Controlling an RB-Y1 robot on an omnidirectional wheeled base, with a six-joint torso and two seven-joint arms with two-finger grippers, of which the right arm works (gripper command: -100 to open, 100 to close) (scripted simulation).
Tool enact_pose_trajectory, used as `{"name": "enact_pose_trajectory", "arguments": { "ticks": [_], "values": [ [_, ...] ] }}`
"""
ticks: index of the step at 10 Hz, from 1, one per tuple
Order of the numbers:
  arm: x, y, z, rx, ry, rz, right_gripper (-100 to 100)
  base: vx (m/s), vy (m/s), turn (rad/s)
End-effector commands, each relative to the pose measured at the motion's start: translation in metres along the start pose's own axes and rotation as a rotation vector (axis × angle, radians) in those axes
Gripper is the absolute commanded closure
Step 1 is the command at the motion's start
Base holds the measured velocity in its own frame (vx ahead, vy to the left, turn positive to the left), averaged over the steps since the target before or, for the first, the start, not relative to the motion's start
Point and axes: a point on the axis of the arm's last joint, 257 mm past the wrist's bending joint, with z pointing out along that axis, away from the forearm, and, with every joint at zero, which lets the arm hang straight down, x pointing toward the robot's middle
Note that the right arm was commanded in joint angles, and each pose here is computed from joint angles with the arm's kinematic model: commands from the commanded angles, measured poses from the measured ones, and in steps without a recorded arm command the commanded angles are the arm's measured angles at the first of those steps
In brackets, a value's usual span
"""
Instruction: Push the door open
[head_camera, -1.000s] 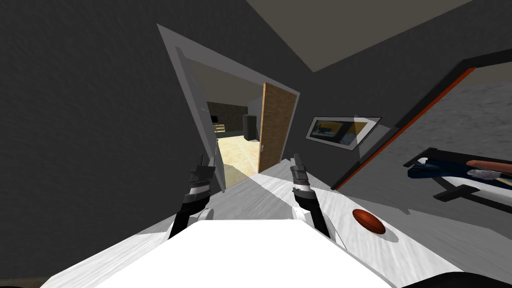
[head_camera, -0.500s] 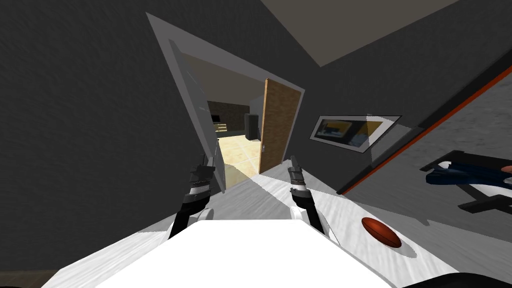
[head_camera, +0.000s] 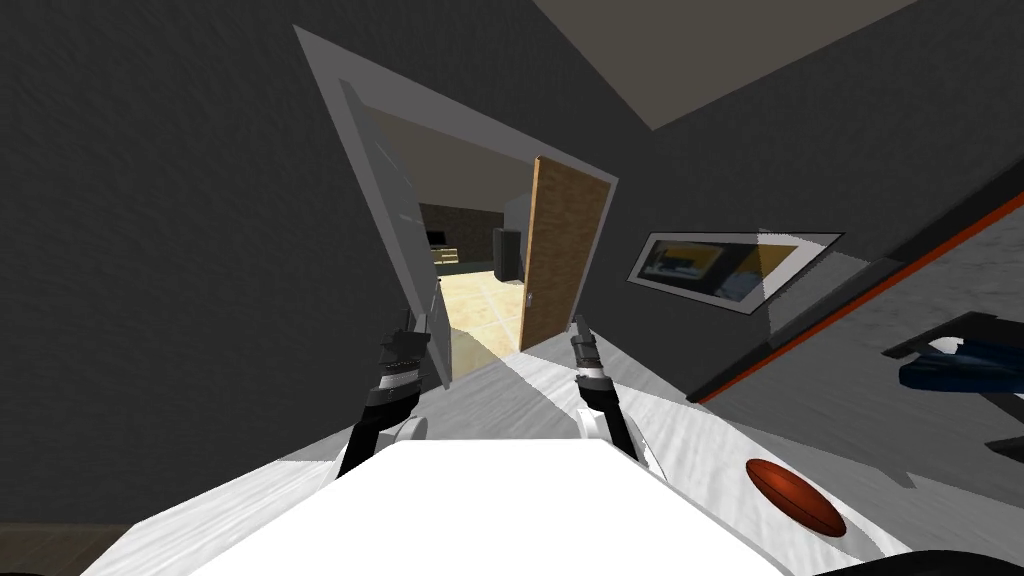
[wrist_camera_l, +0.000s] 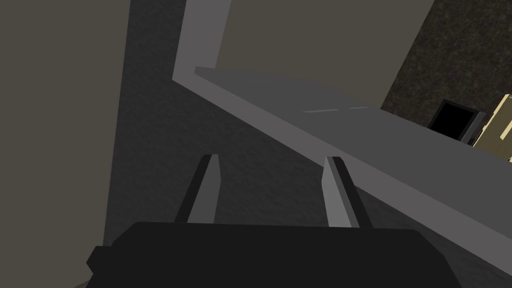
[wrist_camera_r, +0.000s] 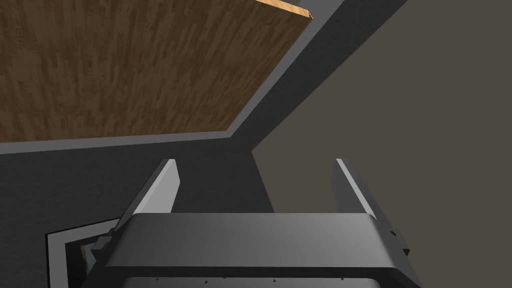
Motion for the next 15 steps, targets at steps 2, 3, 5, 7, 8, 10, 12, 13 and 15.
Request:
{"name": "enact_pose_trajectory", "arguments": {
  "ticks": [2,3,5,7,8,10,12,13,15],
  "values": [
    [0.007,-0.021,-0.0023,0.024,0.012,0.019,-100,0.089,-0.053,0.082],
    [0.01,-0.029,-0.003,0.035,0.017,0.026,-100,0.085,-0.061,0.09],
    [0.015,-0.046,-0.0047,0.056,0.026,0.041,-100,0.086,-0.056,0.083],
    [0.02,-0.062,-0.0055,0.074,0.034,0.056,-100,0.085,-0.074,0.101],
    [0.023,-0.071,-0.0066,0.086,0.038,0.064,-100,0.094,-0.068,0.087],
    [0.026,-0.082,-0.0091,0.104,0.043,0.072,-100,0.074,-0.054,0.071],
    [0.031,-0.1,-0.0115,0.127,0.051,0.087,-100,0.06,-0.038,0.079],
    [0.033,-0.106,-0.0115,0.134,0.053,0.095,-100,0.082,-0.066,0.101],
    [0.038,-0.123,-0.0139,0.157,0.059,0.111,-100,0.098,-0.085,0.113]
  ]
}}
